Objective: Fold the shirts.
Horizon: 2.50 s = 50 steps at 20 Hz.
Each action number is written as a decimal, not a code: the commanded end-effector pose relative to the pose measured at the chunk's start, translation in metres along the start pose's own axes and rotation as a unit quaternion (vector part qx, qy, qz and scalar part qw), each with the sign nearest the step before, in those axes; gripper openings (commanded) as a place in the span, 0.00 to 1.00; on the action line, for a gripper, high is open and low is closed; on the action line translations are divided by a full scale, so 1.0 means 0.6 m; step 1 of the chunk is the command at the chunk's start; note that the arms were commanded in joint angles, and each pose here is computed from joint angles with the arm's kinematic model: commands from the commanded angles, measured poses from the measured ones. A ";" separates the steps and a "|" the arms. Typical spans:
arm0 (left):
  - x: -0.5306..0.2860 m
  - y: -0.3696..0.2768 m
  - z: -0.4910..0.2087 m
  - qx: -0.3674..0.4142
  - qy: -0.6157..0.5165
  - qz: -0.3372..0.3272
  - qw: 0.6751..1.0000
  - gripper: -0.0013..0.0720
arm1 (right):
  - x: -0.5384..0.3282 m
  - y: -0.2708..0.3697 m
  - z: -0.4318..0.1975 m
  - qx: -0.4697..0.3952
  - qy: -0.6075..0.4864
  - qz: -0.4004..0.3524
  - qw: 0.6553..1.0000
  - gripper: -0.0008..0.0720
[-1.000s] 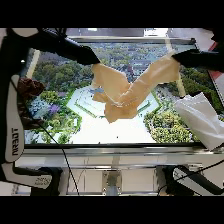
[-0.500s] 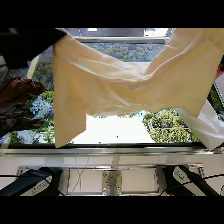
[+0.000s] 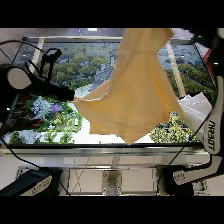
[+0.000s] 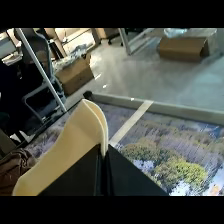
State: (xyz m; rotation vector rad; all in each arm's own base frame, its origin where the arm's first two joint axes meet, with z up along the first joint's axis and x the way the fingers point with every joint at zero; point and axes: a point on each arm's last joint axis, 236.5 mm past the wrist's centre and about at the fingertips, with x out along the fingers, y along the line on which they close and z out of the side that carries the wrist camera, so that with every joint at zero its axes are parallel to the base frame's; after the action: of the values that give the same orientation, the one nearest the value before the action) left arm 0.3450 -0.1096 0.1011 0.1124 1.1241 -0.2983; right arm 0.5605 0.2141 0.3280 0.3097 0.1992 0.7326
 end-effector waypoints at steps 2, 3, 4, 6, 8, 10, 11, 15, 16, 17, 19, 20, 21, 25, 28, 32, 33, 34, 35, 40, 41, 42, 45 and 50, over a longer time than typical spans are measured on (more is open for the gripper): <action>0.091 0.115 -0.030 -0.017 0.032 0.138 0.990 0.03 | 0.195 -0.050 -0.283 0.094 0.088 -0.004 0.992 0.04; 0.110 0.112 -0.024 -0.017 0.031 0.132 0.991 0.03 | 0.214 -0.060 -0.335 0.118 0.106 -0.003 0.987 0.05; 0.126 0.111 -0.020 -0.017 0.030 0.129 0.991 0.03 | 0.226 -0.066 -0.374 0.138 0.118 -0.001 0.983 0.05; 0.155 0.108 -0.009 -0.020 0.023 0.123 0.992 0.06 | 0.240 -0.073 -0.411 0.172 0.125 0.001 0.977 0.33; 0.163 0.109 0.019 -0.015 -0.009 0.123 0.992 0.69 | 0.236 -0.084 -0.390 0.183 0.110 -0.001 0.977 0.57; 0.142 0.120 0.060 -0.001 -0.047 0.139 0.989 0.86 | 0.214 -0.092 -0.334 0.175 0.094 0.008 0.980 0.57; 0.121 0.130 0.084 0.008 -0.064 0.155 0.986 0.86 | 0.190 -0.099 -0.298 0.167 0.089 0.014 0.982 0.57; 0.021 0.172 0.176 0.052 -0.137 0.225 0.963 0.86 | 0.011 -0.155 -0.234 0.107 0.201 -0.021 0.974 0.56; 0.007 0.185 0.183 0.061 -0.144 0.244 0.957 0.85 | -0.053 -0.181 -0.244 0.095 0.258 -0.060 0.960 0.55; 0.003 0.201 0.182 0.058 -0.143 0.253 0.955 0.84 | -0.127 -0.208 -0.260 0.083 0.322 -0.108 0.937 0.52; 0.009 0.247 0.162 0.029 -0.132 0.262 0.956 0.84 | -0.252 -0.234 -0.284 0.070 0.414 -0.175 0.891 0.52; 0.015 0.279 0.142 0.015 -0.117 0.269 0.956 0.84 | -0.291 -0.233 -0.287 0.073 0.435 -0.188 0.878 0.52; 0.026 0.301 0.116 -0.004 -0.098 0.265 0.959 0.83 | -0.315 -0.228 -0.288 0.082 0.439 -0.193 0.874 0.52; 0.123 0.278 -0.004 0.033 -0.005 0.117 0.993 0.48 | -0.372 -0.205 -0.330 0.110 0.459 -0.204 0.858 0.51; 0.162 0.224 -0.053 0.117 0.021 0.023 0.993 0.48 | -0.417 -0.190 -0.390 0.135 0.466 -0.225 0.845 0.51; 0.192 0.229 -0.073 0.131 0.044 0.016 0.990 0.54 | -0.437 -0.137 -0.486 0.204 0.414 -0.232 0.856 0.51; 0.196 0.230 -0.075 0.131 0.046 0.015 0.990 0.68 | -0.431 -0.106 -0.514 0.247 0.397 -0.213 0.858 0.56; 0.199 0.229 -0.077 0.130 0.050 0.013 0.990 0.85 | -0.420 -0.074 -0.541 0.294 0.380 -0.186 0.857 0.57; 0.200 0.228 -0.080 0.130 0.053 0.011 0.990 0.85 | -0.410 -0.042 -0.565 0.338 0.371 -0.158 0.850 0.57; 0.203 0.220 -0.077 0.128 0.048 0.000 0.991 0.85 | -0.409 0.045 -0.719 0.410 0.414 -0.133 0.802 0.57; 0.204 0.217 -0.077 0.126 0.047 -0.003 0.991 0.85 | -0.409 0.052 -0.738 0.408 0.419 -0.140 0.799 0.57; 0.206 0.216 -0.078 0.125 0.049 -0.005 0.991 0.85 | -0.408 0.062 -0.752 0.404 0.426 -0.141 0.798 0.57; 0.205 0.234 -0.092 0.139 0.070 0.014 0.988 0.85 | -0.409 0.091 -0.775 0.396 0.449 -0.138 0.789 0.57; 0.208 0.217 -0.108 0.133 0.087 -0.012 0.987 0.85 | -0.363 0.076 -0.771 0.371 0.400 -0.171 0.820 0.57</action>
State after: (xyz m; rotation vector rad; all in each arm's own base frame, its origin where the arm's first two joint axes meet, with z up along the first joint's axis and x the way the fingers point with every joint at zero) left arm 0.3843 0.0128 -0.0435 0.3843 1.2233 -0.4349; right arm 0.2266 0.1875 -0.0705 0.6731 1.4144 0.4022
